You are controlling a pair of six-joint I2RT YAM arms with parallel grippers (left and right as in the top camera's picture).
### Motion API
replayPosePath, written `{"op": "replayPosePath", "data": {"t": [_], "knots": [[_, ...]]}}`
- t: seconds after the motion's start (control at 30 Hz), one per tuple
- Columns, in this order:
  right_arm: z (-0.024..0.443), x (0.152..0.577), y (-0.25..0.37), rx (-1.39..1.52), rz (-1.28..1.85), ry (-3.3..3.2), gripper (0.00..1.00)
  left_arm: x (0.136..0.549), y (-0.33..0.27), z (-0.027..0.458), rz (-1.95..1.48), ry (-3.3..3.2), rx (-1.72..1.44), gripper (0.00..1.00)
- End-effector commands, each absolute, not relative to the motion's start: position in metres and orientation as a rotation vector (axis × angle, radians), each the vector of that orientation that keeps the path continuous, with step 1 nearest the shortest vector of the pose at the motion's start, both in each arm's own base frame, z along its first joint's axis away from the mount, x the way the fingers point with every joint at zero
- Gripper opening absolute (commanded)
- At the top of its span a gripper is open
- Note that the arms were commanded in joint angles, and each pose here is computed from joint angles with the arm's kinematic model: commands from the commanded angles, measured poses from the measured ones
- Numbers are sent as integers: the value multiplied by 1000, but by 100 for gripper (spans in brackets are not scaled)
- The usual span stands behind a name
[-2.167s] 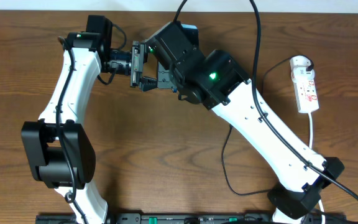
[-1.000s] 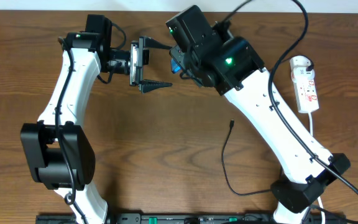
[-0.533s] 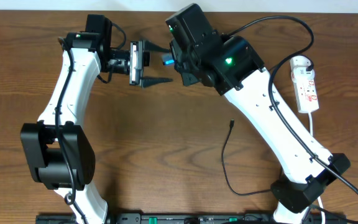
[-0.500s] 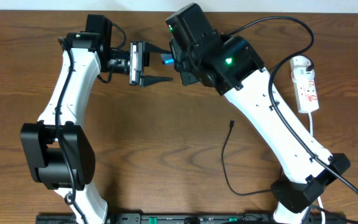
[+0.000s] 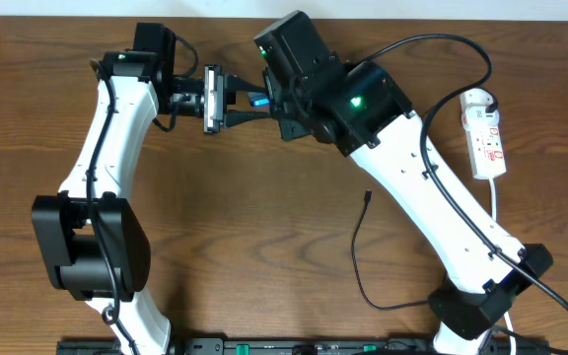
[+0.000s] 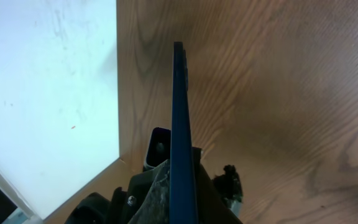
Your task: Plug charger to phone and switch on socket
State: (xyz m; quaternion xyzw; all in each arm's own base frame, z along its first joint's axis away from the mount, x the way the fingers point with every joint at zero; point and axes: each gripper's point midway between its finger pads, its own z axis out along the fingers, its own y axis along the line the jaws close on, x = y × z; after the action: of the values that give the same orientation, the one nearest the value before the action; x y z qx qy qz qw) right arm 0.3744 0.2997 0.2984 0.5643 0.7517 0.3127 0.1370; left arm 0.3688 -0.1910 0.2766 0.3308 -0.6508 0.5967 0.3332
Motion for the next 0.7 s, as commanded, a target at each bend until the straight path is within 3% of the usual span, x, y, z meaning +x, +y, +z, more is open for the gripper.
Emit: {"op": "replayPosePath", "data": {"t": [0.0, 0.17, 0.33, 0.57, 0.67], "knots": [[325, 369, 297, 1627, 989, 2117, 1, 364, -191, 293, 1586, -1710, 834, 31], [326, 370, 299, 1621, 1003, 2114, 1, 364, -191, 293, 1586, -1710, 834, 15], [326, 370, 299, 1593, 996, 2128, 1, 364, -191, 293, 1585, -1709, 834, 8], [328, 372, 300, 1589, 1009, 2120, 2, 364, -191, 292, 1585, -1710, 834, 7], [331, 375, 300, 1570, 1020, 2108, 10, 364, -191, 291, 1581, -1718, 840, 8]]}}
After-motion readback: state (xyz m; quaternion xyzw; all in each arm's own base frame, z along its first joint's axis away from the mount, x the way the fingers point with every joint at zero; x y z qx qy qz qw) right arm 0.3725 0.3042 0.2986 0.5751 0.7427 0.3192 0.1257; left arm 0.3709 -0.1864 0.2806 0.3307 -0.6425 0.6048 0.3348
